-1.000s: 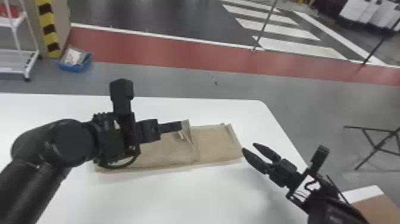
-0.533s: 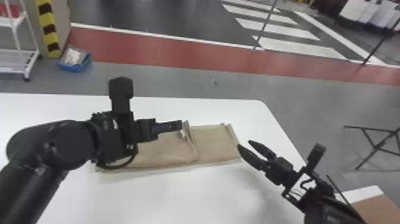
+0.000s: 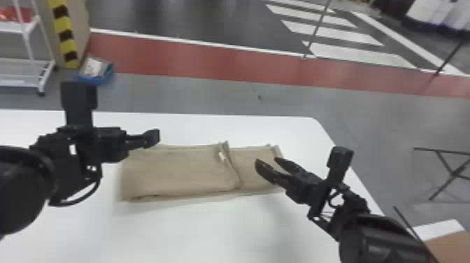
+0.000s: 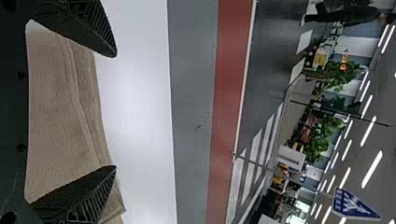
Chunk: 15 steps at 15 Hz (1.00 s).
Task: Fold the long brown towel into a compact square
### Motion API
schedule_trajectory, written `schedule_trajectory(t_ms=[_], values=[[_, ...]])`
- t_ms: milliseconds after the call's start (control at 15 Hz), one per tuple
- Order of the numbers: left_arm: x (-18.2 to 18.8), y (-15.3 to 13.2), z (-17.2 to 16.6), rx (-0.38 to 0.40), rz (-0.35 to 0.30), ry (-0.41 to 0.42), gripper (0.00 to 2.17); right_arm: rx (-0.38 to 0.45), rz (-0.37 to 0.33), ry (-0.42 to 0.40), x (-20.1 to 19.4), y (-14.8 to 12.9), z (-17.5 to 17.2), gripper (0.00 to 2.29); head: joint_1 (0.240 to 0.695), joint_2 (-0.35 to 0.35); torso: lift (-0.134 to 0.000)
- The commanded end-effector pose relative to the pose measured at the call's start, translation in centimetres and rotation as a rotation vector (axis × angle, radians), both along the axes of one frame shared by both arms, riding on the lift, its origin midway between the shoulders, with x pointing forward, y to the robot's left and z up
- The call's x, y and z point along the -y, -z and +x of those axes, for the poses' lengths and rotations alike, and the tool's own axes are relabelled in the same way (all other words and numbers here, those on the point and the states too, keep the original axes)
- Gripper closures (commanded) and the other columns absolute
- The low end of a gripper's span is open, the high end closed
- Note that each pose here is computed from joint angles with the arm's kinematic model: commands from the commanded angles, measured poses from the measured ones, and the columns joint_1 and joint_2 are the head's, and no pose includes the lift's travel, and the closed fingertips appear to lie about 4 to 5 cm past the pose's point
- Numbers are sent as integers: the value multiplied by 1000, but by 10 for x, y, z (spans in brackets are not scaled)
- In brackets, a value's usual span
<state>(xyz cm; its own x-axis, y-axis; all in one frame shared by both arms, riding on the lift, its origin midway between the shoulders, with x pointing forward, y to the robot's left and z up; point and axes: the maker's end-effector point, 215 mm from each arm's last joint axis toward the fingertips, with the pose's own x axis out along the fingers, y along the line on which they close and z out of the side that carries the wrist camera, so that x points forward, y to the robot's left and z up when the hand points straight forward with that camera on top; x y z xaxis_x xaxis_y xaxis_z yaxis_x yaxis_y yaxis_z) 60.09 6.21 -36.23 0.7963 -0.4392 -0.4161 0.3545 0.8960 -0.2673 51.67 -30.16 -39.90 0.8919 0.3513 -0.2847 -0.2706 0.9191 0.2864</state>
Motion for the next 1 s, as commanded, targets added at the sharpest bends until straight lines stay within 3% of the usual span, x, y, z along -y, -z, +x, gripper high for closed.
schedule_trajectory(t_ms=[0, 200, 333, 933], values=[[-32, 14, -10, -16, -13, -30, 26, -45, -36, -26, -45, 5, 9, 279, 695, -236, -124], [-51, 24, -18, -28, -16, -45, 26, -62, -105, 10, -70, 1, 31, 282, 695, -165, -124], [-60, 26, -21, -31, -19, -50, 26, -94, -112, 28, -72, 1, 41, 282, 695, -128, -124], [-67, 30, -25, -31, -45, -51, 26, -227, -185, 4, -82, 43, 58, 302, 695, -89, -124]])
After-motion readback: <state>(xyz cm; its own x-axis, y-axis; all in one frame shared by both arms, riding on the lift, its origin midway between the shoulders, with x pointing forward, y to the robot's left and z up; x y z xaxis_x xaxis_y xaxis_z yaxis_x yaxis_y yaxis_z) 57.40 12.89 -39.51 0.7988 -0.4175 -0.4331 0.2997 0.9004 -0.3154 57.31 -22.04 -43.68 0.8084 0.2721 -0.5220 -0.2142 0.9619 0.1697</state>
